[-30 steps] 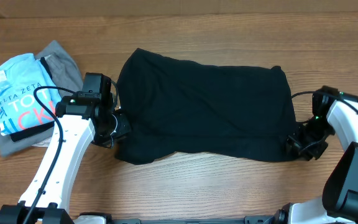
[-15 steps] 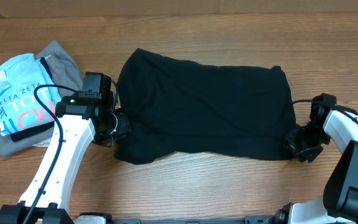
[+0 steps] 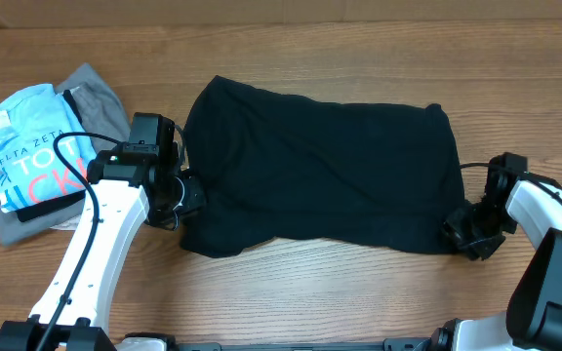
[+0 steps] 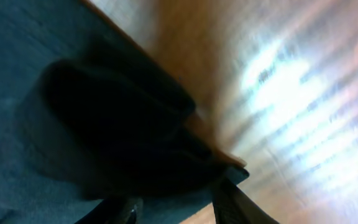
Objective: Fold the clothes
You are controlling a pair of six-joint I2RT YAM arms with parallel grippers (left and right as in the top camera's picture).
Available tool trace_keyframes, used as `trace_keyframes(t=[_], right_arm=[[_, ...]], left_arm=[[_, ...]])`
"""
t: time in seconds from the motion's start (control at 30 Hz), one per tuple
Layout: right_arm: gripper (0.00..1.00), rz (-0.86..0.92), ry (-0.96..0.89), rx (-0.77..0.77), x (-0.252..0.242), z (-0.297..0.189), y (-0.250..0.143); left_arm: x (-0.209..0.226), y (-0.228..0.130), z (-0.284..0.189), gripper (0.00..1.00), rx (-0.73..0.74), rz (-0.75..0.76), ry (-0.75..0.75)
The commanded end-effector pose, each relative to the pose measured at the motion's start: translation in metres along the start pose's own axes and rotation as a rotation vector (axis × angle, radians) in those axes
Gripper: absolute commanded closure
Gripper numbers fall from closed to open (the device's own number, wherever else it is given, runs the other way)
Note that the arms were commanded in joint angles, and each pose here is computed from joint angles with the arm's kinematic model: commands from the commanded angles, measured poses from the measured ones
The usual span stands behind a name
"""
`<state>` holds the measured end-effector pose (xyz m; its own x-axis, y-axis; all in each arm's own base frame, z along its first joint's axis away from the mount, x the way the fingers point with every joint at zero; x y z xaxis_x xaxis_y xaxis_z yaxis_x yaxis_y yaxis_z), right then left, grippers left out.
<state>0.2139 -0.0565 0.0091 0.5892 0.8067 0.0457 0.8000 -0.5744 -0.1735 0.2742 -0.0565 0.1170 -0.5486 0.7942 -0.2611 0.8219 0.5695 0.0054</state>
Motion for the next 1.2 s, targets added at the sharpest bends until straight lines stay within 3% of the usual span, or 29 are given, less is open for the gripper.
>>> trace_keyframes(t=[0.0,0.17,0.33,0.63,1.17], right_arm=[[0.59,0.018,-0.021,0.057,-0.006,0.002,-0.007],[0.59,0.012,0.001,-0.017,0.003,-0.037,0.010],[0.59,0.013,-0.016,-0.020,-0.002,-0.051,-0.001],[0.59,0.030,-0.006,0.039,-0.006,-0.025,-0.020],[0.60,0.044,0.045,-0.030,-0.004,0.016,-0.018]], left_arm=[[0.000,-0.001,0.001,0.96,0.008,0.012,-0.009],[0.000,-0.001,0.001,0.96,0.008,0.012,-0.009],[-0.001,0.000,0.001,0.96,0.005,0.013,-0.011],[-0.003,0.002,0.001,0.96,-0.007,0.016,-0.021],[-0.003,0.002,0.001,0.96,-0.005,0.015,-0.020]])
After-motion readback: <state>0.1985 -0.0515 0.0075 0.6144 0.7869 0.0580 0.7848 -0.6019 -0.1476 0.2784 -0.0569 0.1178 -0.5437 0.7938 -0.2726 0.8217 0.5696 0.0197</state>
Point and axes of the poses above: each gripper's point midway between its finger pads, its own z axis out along the fingers, its own x axis along the line the jaws close on, y = z × x, the point moved 1 cm from there along -z, back along the fingers, and after that the axes turned 14 degrees about -z, right-handed, at the moved point
